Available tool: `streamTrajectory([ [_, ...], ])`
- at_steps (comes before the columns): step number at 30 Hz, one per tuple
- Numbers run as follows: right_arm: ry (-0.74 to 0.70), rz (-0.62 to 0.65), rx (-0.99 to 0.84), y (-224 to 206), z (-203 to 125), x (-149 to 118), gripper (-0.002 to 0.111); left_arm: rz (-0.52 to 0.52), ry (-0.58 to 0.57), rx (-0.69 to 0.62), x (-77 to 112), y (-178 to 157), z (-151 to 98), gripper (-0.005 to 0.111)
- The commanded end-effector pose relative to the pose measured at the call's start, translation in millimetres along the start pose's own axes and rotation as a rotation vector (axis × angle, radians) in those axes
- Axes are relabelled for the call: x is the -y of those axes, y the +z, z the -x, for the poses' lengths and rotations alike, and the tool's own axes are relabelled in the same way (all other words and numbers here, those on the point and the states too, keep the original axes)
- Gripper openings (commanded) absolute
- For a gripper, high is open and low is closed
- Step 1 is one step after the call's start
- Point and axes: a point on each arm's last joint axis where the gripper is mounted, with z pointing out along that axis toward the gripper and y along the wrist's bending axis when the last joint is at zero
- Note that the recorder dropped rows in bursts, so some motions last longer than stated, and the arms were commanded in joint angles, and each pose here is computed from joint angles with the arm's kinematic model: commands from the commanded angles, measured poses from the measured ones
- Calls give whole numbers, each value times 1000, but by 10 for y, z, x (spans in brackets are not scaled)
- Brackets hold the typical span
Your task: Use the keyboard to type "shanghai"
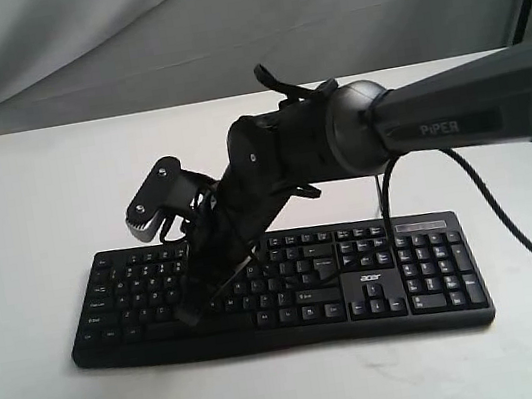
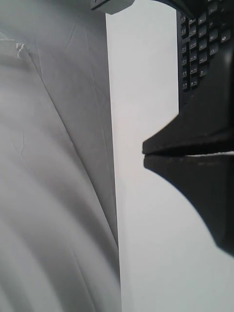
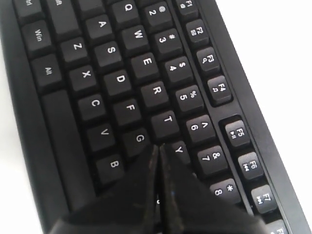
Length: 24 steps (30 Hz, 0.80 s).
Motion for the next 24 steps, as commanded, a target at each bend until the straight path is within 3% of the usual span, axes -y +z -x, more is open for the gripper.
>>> streamTrajectory([
  [1, 0, -1, 12, 20, -16, 20, 0, -7, -4, 6, 4, -1, 0, 0],
  [24, 15, 22, -14, 141, -76, 8, 0, -7, -4, 6, 4, -1, 0, 0],
])
